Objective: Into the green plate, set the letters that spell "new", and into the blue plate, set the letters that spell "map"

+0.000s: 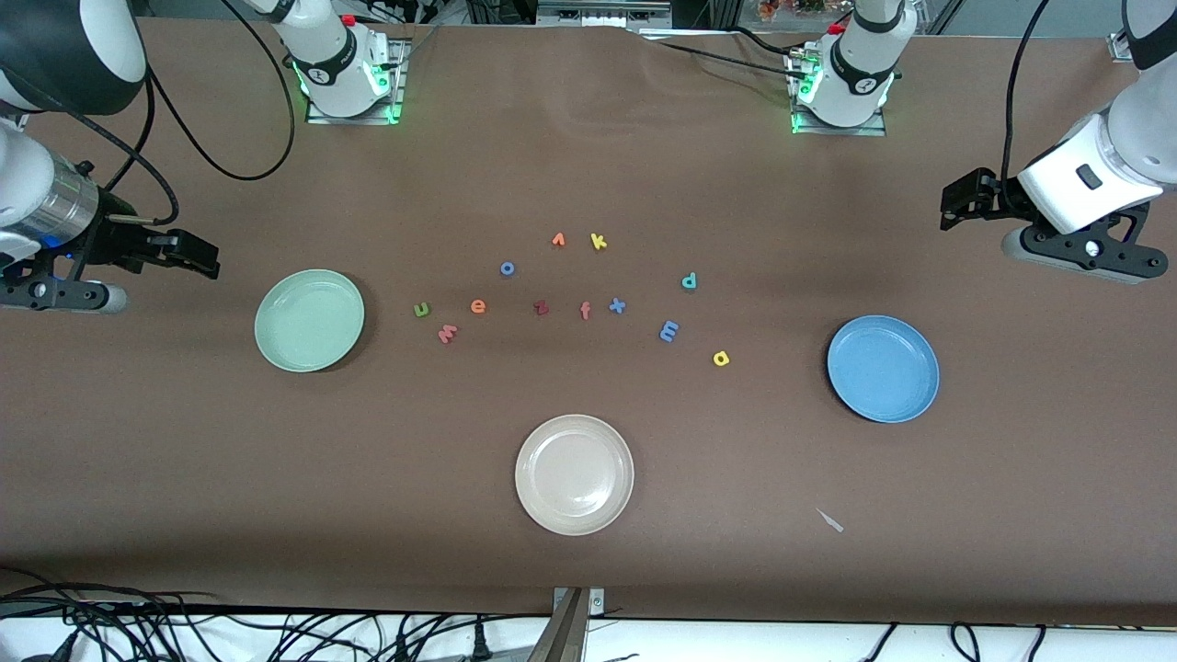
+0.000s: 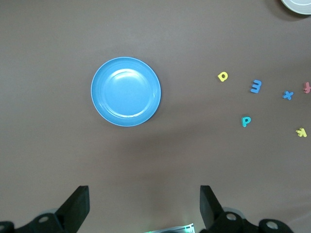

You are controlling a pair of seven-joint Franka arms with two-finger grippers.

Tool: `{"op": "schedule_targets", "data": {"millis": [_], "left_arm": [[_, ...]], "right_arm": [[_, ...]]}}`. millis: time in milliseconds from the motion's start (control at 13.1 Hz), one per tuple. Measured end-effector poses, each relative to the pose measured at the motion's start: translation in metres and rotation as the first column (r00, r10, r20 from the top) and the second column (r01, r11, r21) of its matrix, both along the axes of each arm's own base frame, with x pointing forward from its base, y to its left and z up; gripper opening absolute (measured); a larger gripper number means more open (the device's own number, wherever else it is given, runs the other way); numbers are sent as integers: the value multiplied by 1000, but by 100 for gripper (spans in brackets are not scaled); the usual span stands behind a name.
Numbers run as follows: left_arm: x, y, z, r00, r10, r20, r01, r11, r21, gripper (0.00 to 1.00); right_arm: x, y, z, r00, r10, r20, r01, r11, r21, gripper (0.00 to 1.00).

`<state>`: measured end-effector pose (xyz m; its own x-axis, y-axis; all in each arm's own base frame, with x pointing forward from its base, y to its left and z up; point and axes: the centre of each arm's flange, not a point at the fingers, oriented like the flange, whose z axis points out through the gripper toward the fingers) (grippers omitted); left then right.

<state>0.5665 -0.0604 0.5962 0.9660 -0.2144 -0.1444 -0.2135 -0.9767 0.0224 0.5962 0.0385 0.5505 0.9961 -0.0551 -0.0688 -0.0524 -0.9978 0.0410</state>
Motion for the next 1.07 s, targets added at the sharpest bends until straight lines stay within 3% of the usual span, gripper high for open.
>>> {"op": "schedule_targets", "data": {"millis": [763, 1068], "left_arm": [[0, 1, 0, 1000, 2, 0, -2, 1000, 0, 100], [0, 1, 0, 1000, 3, 0, -3, 1000, 0, 100]], "right_arm": [[0, 1, 0, 1000, 2, 2, -2, 1000, 0, 100], [4, 7, -1, 1000, 12, 25, -12, 1000, 2, 100]]}}
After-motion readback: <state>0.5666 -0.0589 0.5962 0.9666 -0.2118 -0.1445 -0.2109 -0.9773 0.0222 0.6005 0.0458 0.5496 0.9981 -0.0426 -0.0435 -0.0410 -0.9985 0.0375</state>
